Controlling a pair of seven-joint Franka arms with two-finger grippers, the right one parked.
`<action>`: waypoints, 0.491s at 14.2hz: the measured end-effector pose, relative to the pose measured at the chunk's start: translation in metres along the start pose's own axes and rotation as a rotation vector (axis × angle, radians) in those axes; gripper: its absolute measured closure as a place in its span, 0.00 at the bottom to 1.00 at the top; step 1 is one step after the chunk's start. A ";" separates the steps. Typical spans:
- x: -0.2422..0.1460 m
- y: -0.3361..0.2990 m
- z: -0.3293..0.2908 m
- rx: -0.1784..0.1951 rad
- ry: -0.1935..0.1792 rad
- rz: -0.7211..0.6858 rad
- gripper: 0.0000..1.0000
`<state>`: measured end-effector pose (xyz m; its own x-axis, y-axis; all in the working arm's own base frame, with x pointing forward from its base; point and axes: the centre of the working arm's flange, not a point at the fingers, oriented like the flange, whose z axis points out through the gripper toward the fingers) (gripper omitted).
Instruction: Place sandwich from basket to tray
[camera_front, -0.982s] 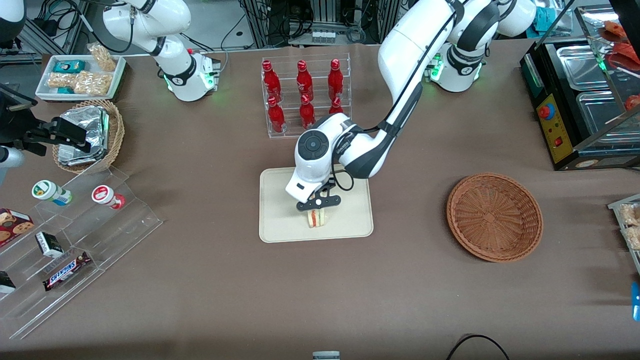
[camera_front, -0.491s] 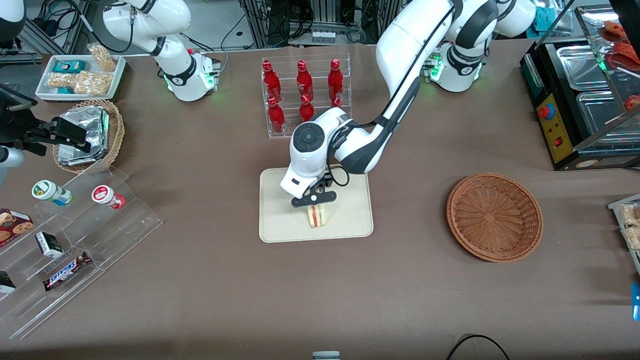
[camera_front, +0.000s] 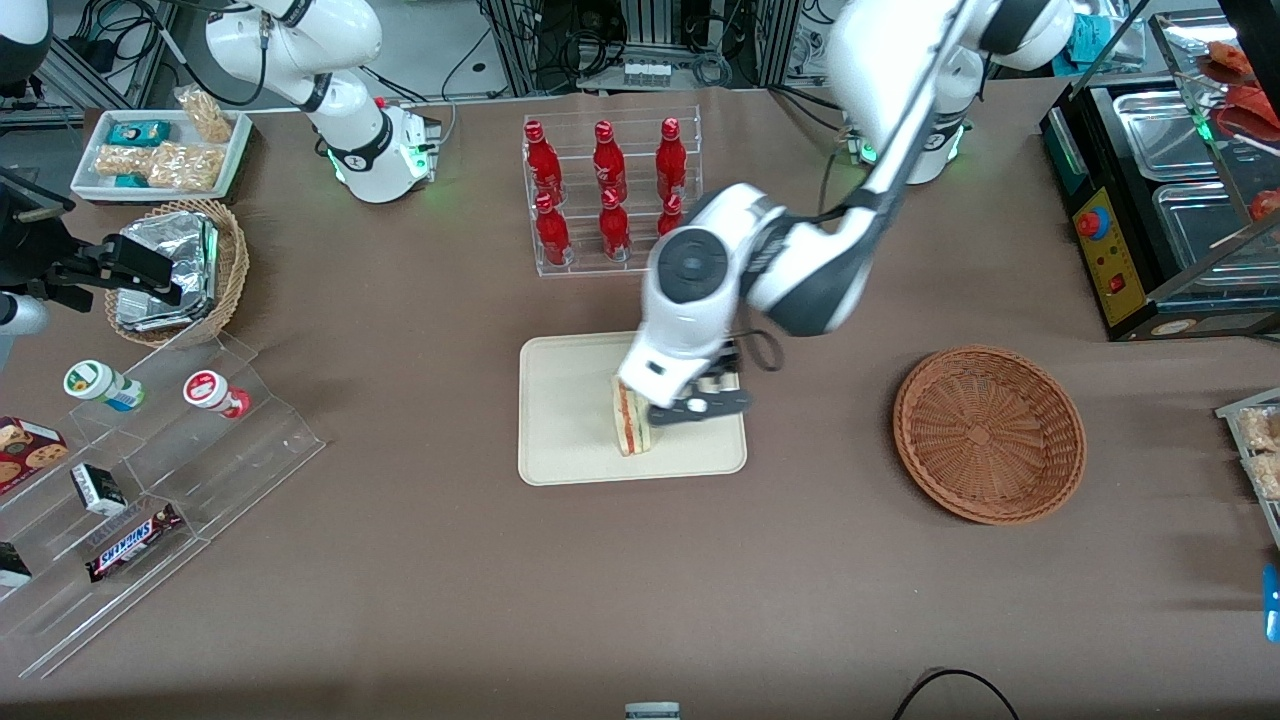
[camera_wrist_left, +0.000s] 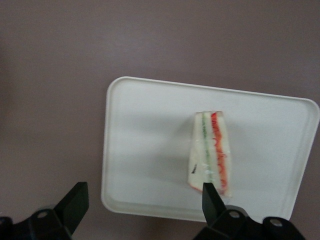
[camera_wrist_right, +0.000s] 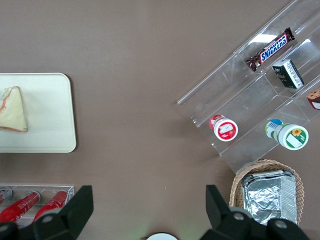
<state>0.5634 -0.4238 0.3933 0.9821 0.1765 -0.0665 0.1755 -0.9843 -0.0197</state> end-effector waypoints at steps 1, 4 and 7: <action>0.011 -0.028 -0.007 0.011 -0.012 0.012 0.00; 0.036 -0.112 -0.016 0.027 -0.042 0.085 0.00; 0.045 -0.193 -0.032 0.025 -0.062 0.167 0.00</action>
<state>0.5760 -0.2257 0.4264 0.9912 0.0115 -0.1319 0.0079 -0.9996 -0.0280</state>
